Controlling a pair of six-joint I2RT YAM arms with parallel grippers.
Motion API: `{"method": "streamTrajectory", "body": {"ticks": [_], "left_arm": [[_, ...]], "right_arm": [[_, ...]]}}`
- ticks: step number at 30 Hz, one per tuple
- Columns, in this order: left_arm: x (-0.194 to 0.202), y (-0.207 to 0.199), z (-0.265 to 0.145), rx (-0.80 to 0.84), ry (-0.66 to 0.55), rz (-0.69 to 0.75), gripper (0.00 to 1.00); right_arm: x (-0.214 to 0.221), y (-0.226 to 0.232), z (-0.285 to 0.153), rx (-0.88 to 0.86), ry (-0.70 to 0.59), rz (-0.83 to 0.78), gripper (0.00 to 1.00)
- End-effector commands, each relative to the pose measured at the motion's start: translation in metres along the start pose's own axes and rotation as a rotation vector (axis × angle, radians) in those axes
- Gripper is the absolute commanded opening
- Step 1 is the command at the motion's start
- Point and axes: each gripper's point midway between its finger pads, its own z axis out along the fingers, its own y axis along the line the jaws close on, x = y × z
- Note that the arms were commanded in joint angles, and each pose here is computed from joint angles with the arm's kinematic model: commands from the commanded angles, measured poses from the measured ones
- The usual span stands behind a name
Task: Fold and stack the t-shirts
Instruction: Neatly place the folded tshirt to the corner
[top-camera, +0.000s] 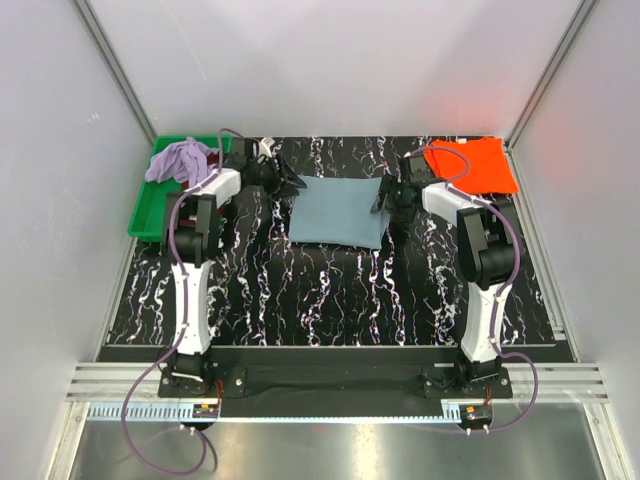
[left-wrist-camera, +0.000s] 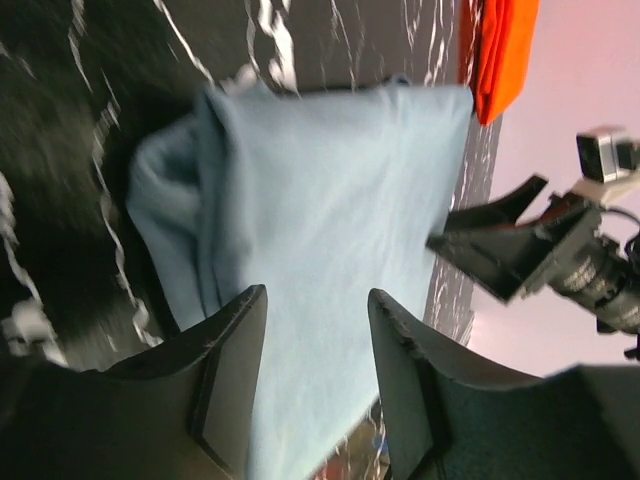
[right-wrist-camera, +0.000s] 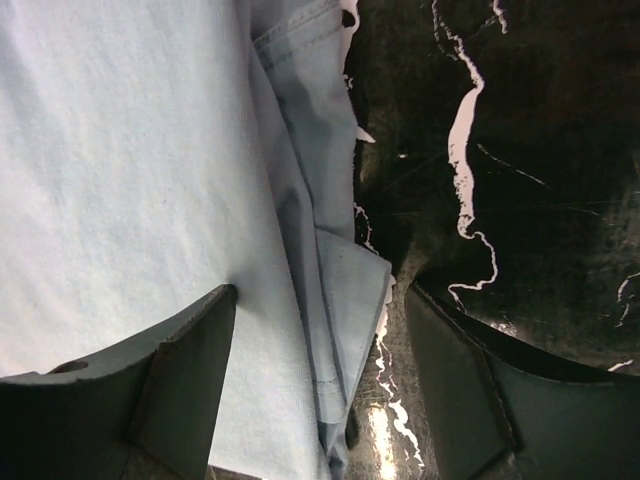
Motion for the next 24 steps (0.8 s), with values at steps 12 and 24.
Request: {"method": "streamTrajectory", "body": {"ticks": [12,24], "left_arm": [[0.053,0.013,-0.055,-0.254,-0.066,0.050,0.54],[0.081,0.052,-0.025,-0.288,0.026,0.015,0.48]], "right_arm": [[-0.006,0.017,0.017,-0.031,-0.019,-0.005,0.77],[0.024,0.023,0.029,-0.140,0.057,0.024,0.75]]}}
